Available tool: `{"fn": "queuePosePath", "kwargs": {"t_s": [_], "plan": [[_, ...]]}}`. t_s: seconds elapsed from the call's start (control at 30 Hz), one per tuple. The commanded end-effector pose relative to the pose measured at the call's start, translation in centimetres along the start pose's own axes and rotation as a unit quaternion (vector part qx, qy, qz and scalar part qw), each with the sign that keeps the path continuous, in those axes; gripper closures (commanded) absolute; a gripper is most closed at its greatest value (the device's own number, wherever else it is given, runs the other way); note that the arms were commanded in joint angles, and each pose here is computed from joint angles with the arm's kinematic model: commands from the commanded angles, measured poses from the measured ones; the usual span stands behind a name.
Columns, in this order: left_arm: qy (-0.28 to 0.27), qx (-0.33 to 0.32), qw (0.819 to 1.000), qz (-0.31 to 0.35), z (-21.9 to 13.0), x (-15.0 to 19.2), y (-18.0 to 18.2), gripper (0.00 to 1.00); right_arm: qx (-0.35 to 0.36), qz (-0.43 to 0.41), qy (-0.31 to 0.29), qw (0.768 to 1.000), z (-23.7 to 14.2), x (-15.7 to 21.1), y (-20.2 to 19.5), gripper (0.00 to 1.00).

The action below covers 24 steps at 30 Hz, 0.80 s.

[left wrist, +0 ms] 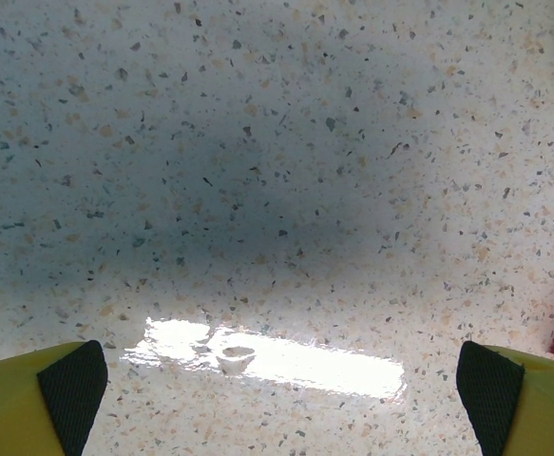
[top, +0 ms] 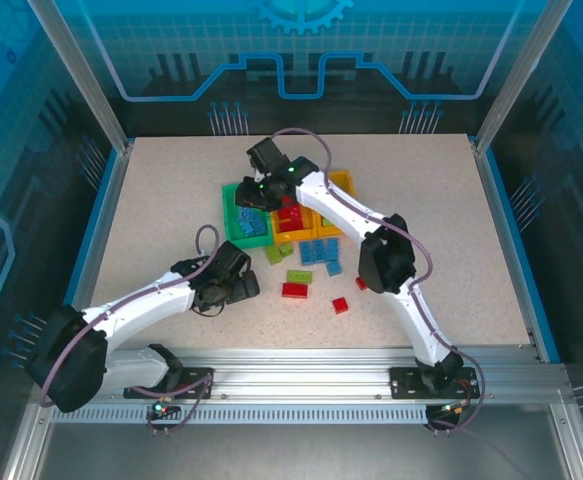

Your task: Sort the legos into containers by color

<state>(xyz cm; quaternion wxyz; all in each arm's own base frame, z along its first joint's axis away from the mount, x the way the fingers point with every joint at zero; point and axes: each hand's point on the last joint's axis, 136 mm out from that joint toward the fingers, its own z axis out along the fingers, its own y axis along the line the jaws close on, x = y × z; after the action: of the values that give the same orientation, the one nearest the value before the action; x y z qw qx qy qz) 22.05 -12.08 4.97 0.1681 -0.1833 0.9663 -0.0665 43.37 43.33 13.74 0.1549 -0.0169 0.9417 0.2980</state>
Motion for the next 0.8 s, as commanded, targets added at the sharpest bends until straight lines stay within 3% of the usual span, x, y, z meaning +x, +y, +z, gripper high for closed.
{"fn": "queuePosePath", "kwargs": {"t_s": [0.0,0.1,0.2,0.3,0.47,0.63,0.77], "plan": [[-0.002,-0.011,1.000,0.008,-0.3,0.3,0.9,0.01,-0.006,0.018,0.024,1.000,1.1,0.0,-0.7,0.55],[0.000,-0.003,1.000,0.012,-0.4,0.3,0.5,0.01,-0.015,0.014,0.022,1.000,1.7,-0.3,-0.4,0.43],[0.003,0.010,1.000,0.020,-0.5,0.3,-0.2,0.01,-0.025,-0.002,0.023,0.999,1.2,-0.3,0.2,0.24],[-0.001,0.027,0.999,0.032,-0.9,0.3,-1.3,0.01,-0.030,-0.038,0.014,0.999,-1.1,0.0,1.6,0.19],[-0.005,0.055,0.996,0.075,-1.6,0.6,-5.2,0.01,-0.022,-0.103,-0.041,0.994,-8.1,0.5,2.7,0.13],[0.006,0.058,0.991,0.124,-1.1,1.5,-9.5,0.01,0.026,-0.100,-0.091,0.991,-14.1,0.8,-2.0,0.08],[0.015,0.054,0.987,0.149,-0.4,2.3,-12.4,0.01,0.080,-0.045,-0.098,0.991,-17.3,1.5,-9.8,0.07]]}}
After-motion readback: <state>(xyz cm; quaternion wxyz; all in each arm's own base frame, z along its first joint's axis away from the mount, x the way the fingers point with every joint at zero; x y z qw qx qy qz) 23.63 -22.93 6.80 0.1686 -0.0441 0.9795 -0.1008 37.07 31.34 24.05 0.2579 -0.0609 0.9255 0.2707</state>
